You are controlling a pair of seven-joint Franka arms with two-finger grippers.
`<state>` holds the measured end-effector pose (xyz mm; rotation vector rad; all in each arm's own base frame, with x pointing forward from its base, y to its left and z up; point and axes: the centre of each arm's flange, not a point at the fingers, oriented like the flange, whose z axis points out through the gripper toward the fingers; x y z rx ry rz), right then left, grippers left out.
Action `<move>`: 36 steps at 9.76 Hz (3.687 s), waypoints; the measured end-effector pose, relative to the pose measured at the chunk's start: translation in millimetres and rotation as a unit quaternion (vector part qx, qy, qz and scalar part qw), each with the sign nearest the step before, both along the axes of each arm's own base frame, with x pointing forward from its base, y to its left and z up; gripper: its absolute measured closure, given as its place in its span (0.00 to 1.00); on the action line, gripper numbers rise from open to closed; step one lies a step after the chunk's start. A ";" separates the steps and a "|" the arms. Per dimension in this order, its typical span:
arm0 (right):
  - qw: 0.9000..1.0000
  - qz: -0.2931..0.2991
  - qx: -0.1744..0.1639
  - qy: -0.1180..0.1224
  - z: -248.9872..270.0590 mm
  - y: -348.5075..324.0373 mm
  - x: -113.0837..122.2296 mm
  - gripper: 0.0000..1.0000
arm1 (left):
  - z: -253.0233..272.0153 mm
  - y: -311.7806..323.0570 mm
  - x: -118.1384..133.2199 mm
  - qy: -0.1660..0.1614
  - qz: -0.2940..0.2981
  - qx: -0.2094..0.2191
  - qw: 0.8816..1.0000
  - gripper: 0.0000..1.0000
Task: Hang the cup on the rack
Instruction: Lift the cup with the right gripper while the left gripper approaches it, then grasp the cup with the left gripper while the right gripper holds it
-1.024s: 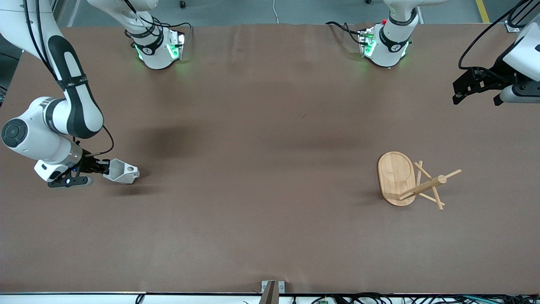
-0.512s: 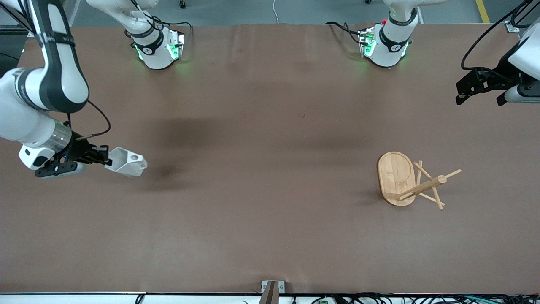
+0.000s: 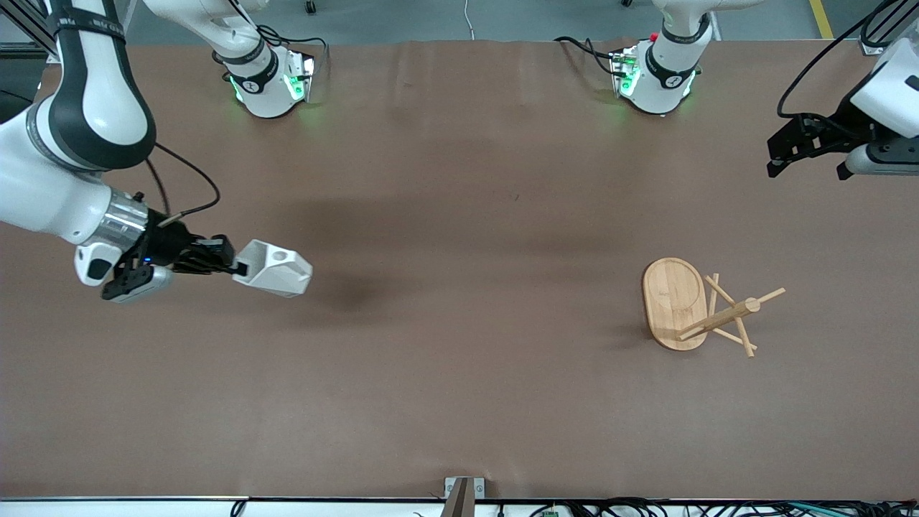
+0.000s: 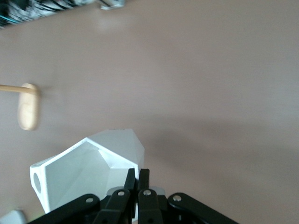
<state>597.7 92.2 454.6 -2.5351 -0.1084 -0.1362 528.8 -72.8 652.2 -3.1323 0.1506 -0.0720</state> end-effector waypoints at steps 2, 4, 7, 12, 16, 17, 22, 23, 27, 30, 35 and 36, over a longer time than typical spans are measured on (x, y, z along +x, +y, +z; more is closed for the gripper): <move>0.996 -0.013 0.085 0.000 15.1 38.7 -0.1 0.96 | -5.0 -35.9 0.1 0.007 -0.060 -0.025 0.998 0.00; 0.983 -0.030 0.179 0.009 30.6 75.5 -2.5 0.96 | -14.0 -87.2 -5.6 0.020 -0.155 -0.064 0.986 0.00; 0.968 -0.016 0.249 0.037 37.6 137.7 -19.9 0.96 | -12.9 -190.9 -37.0 0.003 -0.266 -0.081 0.960 0.00; 0.960 0.035 0.270 0.065 37.1 206.2 -51.0 0.96 | 9.8 -309.9 -112.3 -0.038 -0.393 -0.095 0.914 0.00; 0.945 0.100 0.290 0.113 40.8 222.0 -65.3 0.96 | 0.9 -327.0 -105.7 -0.070 -0.501 -0.104 0.856 0.00; 0.943 0.105 0.292 0.119 38.7 225.7 -67.1 0.96 | -4.8 -330.7 -102.5 -0.069 -0.513 -0.108 0.848 0.00; 0.936 0.117 0.308 0.123 44.6 244.8 -71.6 0.96 | -18.0 -347.5 -100.0 -0.074 -0.523 -0.124 0.840 0.00; 0.935 0.122 0.309 0.125 45.8 246.6 -73.1 0.96 | -22.9 -350.8 -97.8 -0.073 -0.524 -0.129 0.839 0.00; 0.929 0.139 0.313 0.138 46.9 249.2 -78.5 0.96 | -26.1 -357.2 -99.2 -0.077 -0.527 -0.133 0.836 0.01; 0.929 0.140 0.313 0.139 46.6 248.8 -78.6 0.96 | -34.1 -357.4 -99.9 -0.069 -0.528 -0.131 0.836 0.26; 0.927 0.139 0.318 0.141 44.9 250.5 -73.5 0.95 | -34.2 -357.1 -101.2 -0.057 -0.474 -0.125 0.870 0.28; 0.927 0.137 0.320 0.141 46.1 242.4 -68.8 0.81 | -37.3 -351.9 -99.1 -0.047 -0.431 -0.102 0.895 0.28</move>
